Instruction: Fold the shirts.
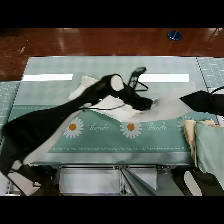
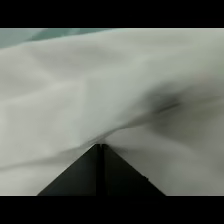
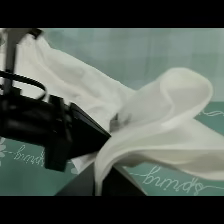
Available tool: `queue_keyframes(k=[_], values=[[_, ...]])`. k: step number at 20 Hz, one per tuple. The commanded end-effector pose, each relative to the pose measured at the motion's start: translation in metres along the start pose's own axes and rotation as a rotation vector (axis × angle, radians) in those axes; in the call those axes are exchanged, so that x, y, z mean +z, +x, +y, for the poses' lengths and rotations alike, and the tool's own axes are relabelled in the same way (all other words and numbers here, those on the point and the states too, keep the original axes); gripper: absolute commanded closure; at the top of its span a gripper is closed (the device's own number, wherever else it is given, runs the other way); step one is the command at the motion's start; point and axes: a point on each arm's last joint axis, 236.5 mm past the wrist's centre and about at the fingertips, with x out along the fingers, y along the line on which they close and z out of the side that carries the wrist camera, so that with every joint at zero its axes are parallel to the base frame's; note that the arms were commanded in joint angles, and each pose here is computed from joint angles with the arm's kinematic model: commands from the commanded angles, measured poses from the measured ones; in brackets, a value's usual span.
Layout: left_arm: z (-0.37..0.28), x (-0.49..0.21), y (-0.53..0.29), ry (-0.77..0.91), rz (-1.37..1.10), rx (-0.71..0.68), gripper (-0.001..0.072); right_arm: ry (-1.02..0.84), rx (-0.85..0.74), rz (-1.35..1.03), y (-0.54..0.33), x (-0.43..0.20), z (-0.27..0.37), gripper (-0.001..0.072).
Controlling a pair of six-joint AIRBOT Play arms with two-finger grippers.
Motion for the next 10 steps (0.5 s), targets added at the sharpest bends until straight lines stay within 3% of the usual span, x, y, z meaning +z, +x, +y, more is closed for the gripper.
queue_keyframes(k=[1,6,10], values=[[-0.035,-0.053,0.050,-0.053,0.230,-0.112,0.0689,0.005,0.007,-0.014,-0.005,-0.005,0.005,0.0693],[-0.041,-0.044,0.043,-0.069,0.213,-0.163,0.0689,0.009,0.048,0.014,0.004,-0.004,0.009,0.0693],[0.013,0.021,-0.051,-0.123,0.074,-0.158,0.0689,-0.021,0.130,0.056,0.018,-0.006,0.027,0.0693]])
